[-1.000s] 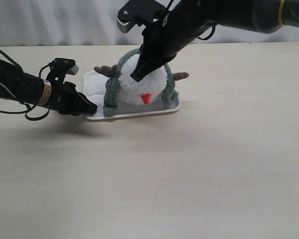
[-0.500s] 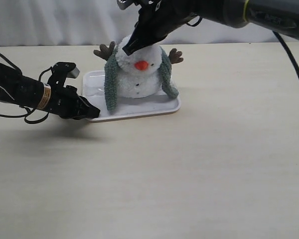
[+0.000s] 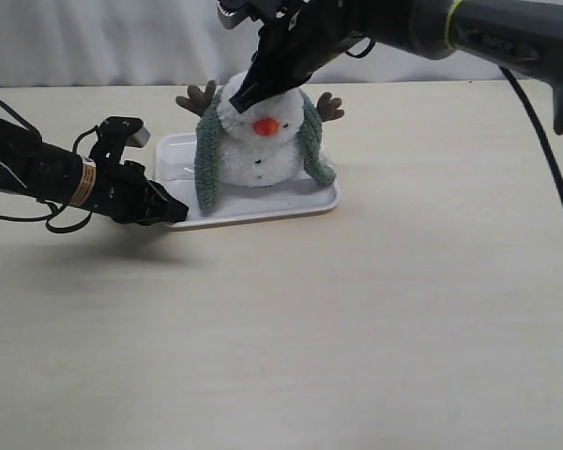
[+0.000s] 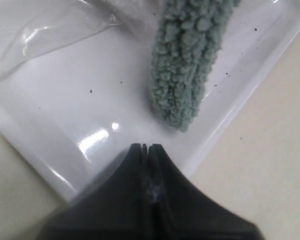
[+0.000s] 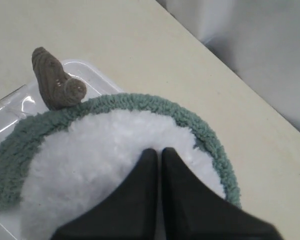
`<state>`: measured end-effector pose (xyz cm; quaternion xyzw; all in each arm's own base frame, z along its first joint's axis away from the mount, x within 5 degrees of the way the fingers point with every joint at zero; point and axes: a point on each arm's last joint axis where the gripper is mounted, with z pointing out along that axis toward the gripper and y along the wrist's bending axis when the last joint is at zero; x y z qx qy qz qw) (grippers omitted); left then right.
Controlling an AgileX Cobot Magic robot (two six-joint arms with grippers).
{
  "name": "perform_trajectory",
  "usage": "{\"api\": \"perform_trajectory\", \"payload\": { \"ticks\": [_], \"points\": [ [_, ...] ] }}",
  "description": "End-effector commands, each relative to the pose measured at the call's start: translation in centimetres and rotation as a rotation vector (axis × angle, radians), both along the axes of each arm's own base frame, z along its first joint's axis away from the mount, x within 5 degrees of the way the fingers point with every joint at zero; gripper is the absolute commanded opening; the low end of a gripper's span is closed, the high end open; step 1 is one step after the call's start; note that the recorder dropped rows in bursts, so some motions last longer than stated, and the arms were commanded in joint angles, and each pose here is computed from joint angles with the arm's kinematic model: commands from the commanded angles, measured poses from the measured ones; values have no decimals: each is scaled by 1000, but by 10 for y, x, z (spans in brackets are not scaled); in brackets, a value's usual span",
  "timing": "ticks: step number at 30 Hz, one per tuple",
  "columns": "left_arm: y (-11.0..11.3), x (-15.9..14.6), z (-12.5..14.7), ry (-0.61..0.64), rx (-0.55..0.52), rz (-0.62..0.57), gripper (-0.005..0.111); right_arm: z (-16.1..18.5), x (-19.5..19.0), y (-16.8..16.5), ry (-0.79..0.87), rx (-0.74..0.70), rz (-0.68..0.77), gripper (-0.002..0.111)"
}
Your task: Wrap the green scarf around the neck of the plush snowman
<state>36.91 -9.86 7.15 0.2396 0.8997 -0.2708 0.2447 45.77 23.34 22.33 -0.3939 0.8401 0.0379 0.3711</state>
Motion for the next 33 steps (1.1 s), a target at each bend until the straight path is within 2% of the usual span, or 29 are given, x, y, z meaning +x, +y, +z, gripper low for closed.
{"api": "perform_trajectory", "payload": {
  "ticks": [1,6,12,15,17,18,20,23,28,31,33],
  "points": [
    [4,-5,-11,15,60,-14,0,-39,4,-3,85,-55,-12,4],
    [4,-5,-11,10,62,-21,0,-34,10,-1,15,4,-43,4],
    [4,-5,-11,3,66,-29,0,-34,5,-3,70,-26,-35,4],
    [4,-5,-11,3,66,-29,0,-23,0,-4,76,-39,-14,5],
    [4,-5,-11,3,66,-29,0,-8,-6,-3,85,-26,17,15],
    [4,-5,-11,3,66,-29,0,1,-9,-5,80,-21,17,27],
    [4,-5,-11,3,66,-29,0,12,-12,-6,74,-10,11,42],
    [4,-5,-11,3,66,-29,0,27,-15,-7,74,46,-43,49],
    [4,-5,-11,3,67,-28,0,65,-31,-16,79,73,-77,47],
    [4,-5,-11,3,67,-28,0,91,-50,-22,115,59,-40,30],
    [4,-5,-11,3,67,-28,0,86,-65,-23,262,5,37,18]
  ]
}}
